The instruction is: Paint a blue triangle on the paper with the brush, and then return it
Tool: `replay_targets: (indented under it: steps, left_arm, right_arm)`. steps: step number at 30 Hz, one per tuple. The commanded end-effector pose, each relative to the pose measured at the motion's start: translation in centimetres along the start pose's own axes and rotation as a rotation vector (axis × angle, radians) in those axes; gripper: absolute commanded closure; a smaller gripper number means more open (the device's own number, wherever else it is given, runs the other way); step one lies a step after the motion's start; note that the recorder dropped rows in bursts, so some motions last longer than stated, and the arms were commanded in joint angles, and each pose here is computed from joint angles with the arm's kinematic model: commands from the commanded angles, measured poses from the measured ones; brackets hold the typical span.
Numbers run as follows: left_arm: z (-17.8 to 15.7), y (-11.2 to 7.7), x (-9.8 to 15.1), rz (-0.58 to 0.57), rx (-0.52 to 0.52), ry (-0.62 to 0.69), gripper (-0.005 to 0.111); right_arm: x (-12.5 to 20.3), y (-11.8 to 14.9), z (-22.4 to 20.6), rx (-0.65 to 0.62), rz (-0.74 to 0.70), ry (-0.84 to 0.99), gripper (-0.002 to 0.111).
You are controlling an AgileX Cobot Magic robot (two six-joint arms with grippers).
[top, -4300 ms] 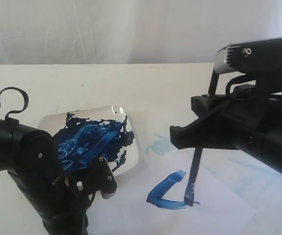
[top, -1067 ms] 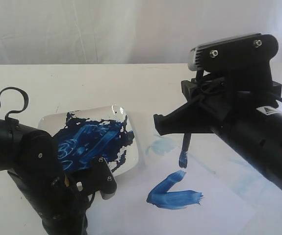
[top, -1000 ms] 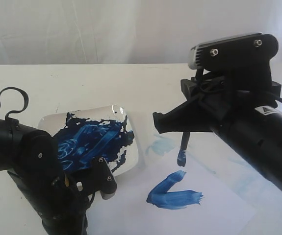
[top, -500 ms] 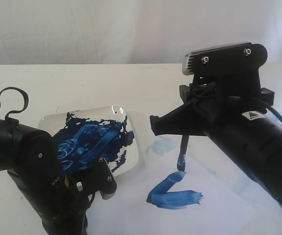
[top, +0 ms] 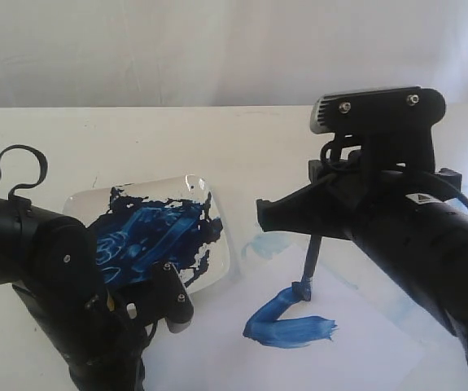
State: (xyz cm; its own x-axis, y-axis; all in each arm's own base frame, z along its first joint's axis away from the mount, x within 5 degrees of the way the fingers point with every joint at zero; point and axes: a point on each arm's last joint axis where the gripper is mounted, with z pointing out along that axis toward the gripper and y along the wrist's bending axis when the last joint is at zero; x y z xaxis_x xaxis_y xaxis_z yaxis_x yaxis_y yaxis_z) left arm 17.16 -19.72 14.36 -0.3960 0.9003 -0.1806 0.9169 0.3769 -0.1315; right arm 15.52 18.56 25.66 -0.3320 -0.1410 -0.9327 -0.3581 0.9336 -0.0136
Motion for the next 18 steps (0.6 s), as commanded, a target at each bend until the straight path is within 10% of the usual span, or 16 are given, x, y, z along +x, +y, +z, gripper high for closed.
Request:
replay_targets:
  steps: [1,18]
  left_arm:
    - [0.3,-0.4,0.6,-0.012,0.039,0.05,0.107]
    - [0.3,-0.4,0.6,-0.012,0.039,0.05,0.107]
  right_arm:
    - [0.7,-0.1,0.1,0.013,-0.003,0.068,0.108]
    - [-0.1,-1.5,-1.7,0.04,0.021,0.086,0.108]
